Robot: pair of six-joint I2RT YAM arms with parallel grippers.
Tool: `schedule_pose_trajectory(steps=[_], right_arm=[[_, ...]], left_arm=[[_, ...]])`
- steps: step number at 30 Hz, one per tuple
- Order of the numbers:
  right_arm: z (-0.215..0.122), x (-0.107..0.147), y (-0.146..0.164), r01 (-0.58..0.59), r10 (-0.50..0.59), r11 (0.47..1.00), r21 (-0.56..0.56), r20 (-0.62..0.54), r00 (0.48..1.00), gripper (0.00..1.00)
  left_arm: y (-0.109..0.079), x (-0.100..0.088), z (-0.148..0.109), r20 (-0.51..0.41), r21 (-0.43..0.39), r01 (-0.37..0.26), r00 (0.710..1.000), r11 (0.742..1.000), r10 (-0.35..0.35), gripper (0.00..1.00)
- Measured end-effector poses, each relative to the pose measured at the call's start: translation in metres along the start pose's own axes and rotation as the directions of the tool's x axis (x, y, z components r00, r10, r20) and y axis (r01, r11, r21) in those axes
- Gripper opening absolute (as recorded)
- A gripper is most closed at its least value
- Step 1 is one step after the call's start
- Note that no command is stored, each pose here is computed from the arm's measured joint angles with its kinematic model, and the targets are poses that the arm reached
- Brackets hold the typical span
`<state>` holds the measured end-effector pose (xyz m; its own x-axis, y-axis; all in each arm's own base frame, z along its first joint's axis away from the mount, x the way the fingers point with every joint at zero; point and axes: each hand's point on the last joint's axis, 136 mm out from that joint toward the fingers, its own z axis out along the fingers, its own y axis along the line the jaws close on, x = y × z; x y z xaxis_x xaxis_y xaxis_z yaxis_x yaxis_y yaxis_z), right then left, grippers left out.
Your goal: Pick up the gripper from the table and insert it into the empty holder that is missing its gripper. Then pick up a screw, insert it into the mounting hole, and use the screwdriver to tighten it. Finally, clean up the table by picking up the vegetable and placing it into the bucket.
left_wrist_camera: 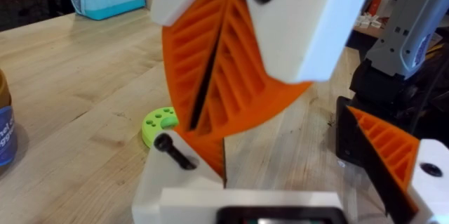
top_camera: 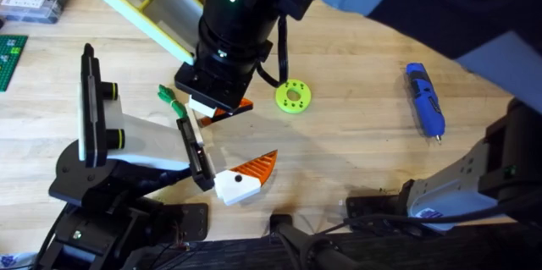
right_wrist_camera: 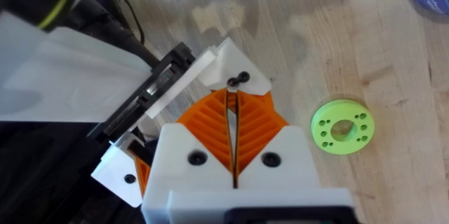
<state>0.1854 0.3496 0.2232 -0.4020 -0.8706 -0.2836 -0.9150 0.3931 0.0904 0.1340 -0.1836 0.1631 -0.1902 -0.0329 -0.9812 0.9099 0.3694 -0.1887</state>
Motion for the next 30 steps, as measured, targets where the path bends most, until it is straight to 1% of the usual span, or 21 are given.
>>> schedule_pose_trajectory(steps=[15,16,17,21,22,23,24,30], right_arm=[[0.0,-0.001,0.0,0.007,-0.007,1.0,0.001,0.003,1.0,0.004],[0.0,-0.001,0.0,0.007,-0.007,1.0,0.001,0.004,1.0,0.058],[0.0,-0.001,0.0,0.007,-0.007,1.0,0.001,0.004,1.0,0.171],[0.0,-0.001,0.0,0.009,-0.009,1.0,0.001,0.006,1.0,0.771],[0.0,-0.002,0.0,0.01,-0.01,1.0,0.001,0.007,1.0,0.899],[0.0,-0.002,0.0,0.013,-0.013,1.0,0.001,0.008,1.0,0.97],[0.0,-0.003,0.0,0.014,-0.014,1.0,0.001,0.011,1.0,0.987],[0.0,-0.01,-0.002,0.018,-0.018,1.0,0.006,0.042,0.999,0.988]], left_arm=[[0.0,0.0,0.0,-0.001,0.0,0.001,1.0,1.0,-0.001,0.99],[0.0,0.0,0.0,-0.001,0.0,0.001,1.0,1.0,-0.001,0.99],[0.0,0.0,0.0,-0.001,0.0,0.001,1.0,1.0,-0.001,0.99],[0.0,0.0,0.0,-0.001,0.0,0.001,1.0,1.0,-0.001,0.99],[0.0,0.0,0.0,-0.001,0.0,0.001,1.0,1.0,-0.001,0.99],[0.0,0.0,0.0,-0.001,0.0,0.001,1.0,1.0,-0.001,0.99],[0.0,0.0,0.0,-0.001,0.0,0.001,1.0,1.0,-0.001,0.99],[0.0,0.0,0.0,-0.001,0.0,0.001,1.0,1.0,-0.001,0.99]])
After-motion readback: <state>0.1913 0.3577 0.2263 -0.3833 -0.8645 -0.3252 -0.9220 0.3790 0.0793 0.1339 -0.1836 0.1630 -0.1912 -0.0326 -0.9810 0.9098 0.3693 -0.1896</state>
